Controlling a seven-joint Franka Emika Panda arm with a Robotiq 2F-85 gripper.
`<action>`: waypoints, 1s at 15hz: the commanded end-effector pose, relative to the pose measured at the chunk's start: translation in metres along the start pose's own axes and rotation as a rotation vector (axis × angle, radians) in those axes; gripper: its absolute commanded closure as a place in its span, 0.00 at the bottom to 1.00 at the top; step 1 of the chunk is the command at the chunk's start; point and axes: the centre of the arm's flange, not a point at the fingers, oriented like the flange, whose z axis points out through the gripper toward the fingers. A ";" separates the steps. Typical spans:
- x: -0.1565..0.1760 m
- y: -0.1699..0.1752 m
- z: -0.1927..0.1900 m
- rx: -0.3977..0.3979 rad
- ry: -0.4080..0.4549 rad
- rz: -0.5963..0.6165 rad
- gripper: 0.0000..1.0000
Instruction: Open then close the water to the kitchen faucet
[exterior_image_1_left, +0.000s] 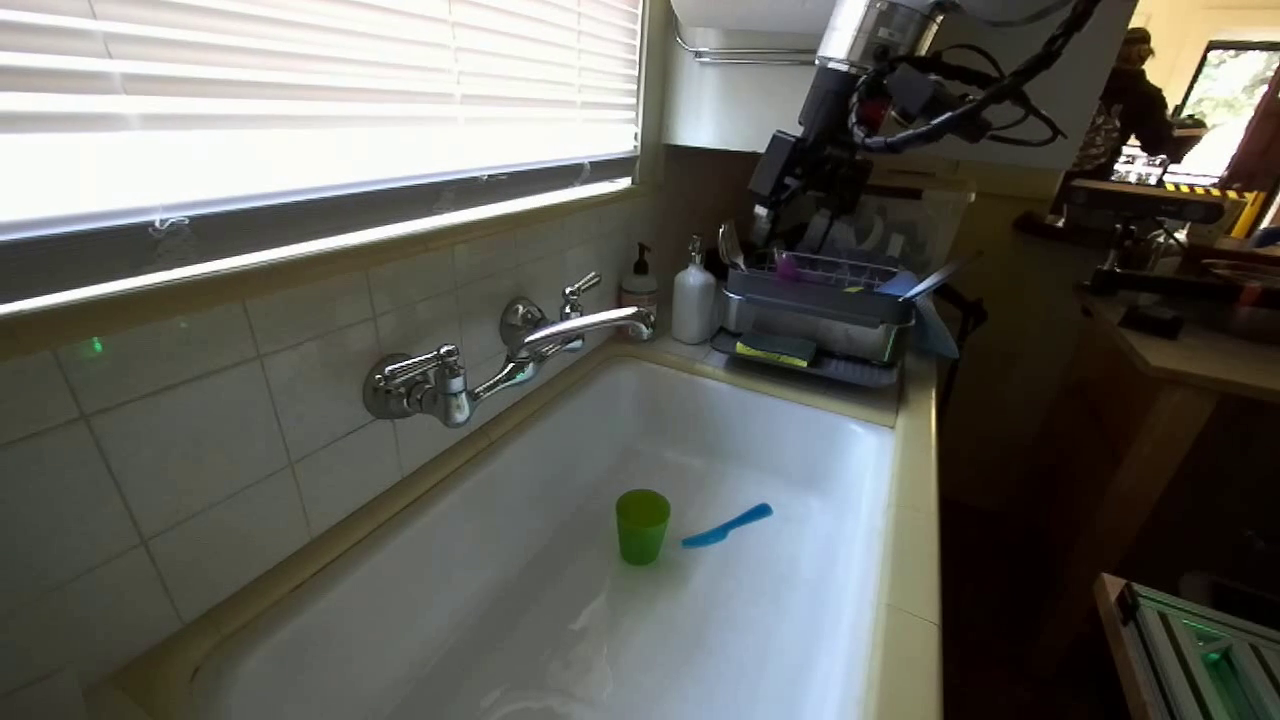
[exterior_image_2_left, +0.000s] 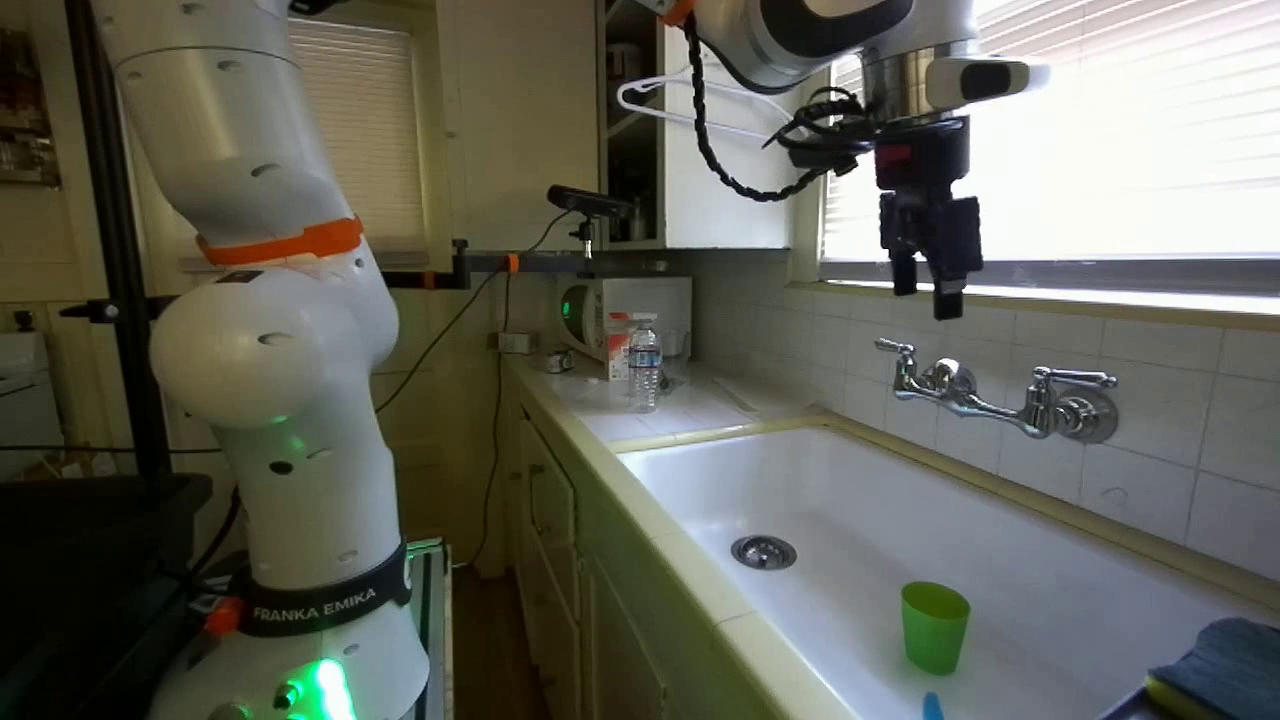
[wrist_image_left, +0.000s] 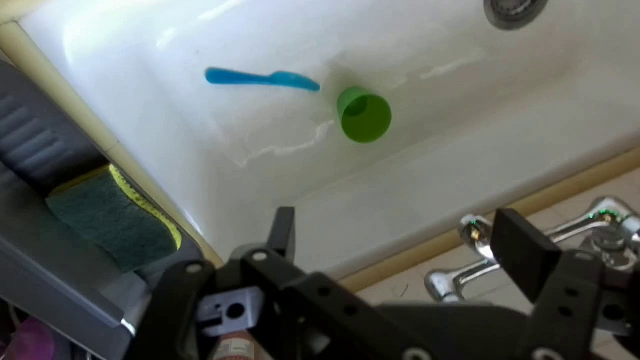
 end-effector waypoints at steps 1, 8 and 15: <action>0.041 -0.001 0.015 0.021 0.086 0.069 0.00; 0.093 -0.005 0.045 0.033 0.154 -0.032 0.00; 0.133 -0.009 0.059 0.044 0.177 -0.090 0.00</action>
